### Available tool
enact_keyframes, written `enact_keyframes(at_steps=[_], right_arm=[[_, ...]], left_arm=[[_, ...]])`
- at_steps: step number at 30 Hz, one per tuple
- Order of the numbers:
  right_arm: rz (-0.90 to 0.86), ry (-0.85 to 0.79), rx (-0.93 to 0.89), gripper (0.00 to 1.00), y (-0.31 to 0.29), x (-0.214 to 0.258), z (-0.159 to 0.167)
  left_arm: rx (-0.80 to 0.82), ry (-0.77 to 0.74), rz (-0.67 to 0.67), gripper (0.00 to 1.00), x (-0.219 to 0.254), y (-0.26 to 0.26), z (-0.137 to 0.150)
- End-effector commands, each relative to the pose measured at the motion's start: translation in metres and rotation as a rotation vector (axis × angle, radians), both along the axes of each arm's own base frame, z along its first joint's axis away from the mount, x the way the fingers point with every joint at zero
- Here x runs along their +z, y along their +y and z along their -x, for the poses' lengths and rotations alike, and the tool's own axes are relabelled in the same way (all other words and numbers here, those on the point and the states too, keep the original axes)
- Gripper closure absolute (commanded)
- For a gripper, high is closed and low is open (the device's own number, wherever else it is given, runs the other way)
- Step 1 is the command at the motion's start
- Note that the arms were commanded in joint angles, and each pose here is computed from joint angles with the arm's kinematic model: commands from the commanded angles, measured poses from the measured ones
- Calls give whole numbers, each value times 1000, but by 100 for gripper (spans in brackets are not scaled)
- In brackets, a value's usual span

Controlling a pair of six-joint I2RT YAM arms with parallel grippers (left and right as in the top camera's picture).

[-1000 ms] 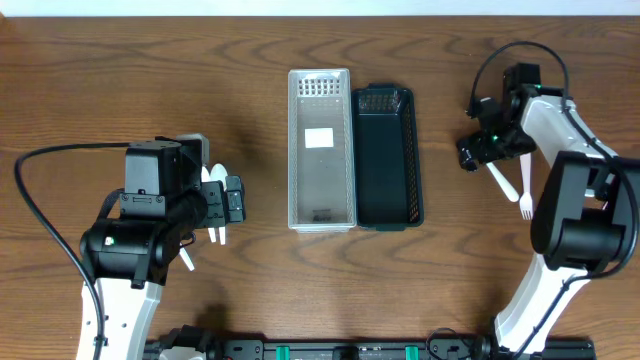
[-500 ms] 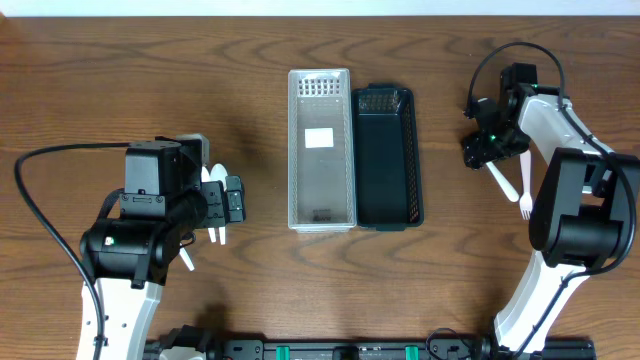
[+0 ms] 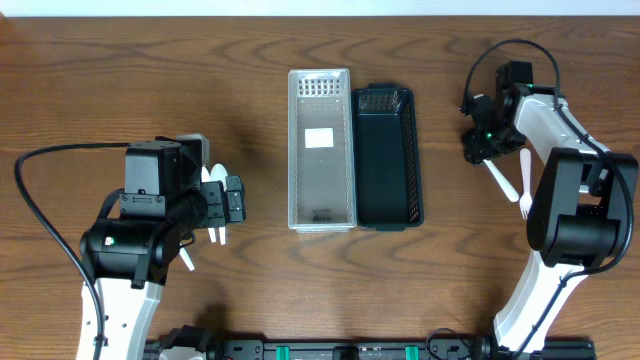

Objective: Pack container
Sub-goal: 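Move the right gripper to the white fork and grasp it, then carry the fork with the right gripper and drop it into the black basket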

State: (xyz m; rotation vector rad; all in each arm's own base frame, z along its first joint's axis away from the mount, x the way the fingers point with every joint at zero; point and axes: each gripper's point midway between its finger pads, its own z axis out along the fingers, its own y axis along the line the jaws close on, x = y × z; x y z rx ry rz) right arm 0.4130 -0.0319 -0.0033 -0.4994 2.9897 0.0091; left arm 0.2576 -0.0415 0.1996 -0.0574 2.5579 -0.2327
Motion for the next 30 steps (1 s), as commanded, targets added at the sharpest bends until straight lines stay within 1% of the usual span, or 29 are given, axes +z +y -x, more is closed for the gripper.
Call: enact_keyframes(at_steps=[1, 4, 11, 15, 19, 23, 27, 30], right_arm=[[-27, 26, 11, 55, 10, -11, 2], [-27, 26, 11, 60, 10, -11, 2], [-26, 27, 11, 67, 10, -11, 2], [-26, 26, 11, 75, 10, -11, 2], [-26, 26, 11, 76, 10, -11, 2], [-26, 26, 10, 81, 10, -11, 2], [-29, 23, -17, 89, 10, -11, 1], [-32, 18, -52, 99, 10, -11, -1]], left_arm=[[-14, -26, 6, 2, 9, -1, -1], [-14, -26, 6, 2, 9, -1, -1], [-13, -26, 6, 2, 9, -1, -1], [-13, -26, 6, 2, 9, -1, -1], [-14, -26, 6, 2, 9, -1, -1], [-14, -26, 6, 2, 9, -1, -1], [-14, -26, 6, 2, 9, -1, -1], [-14, -26, 6, 2, 9, -1, -1]])
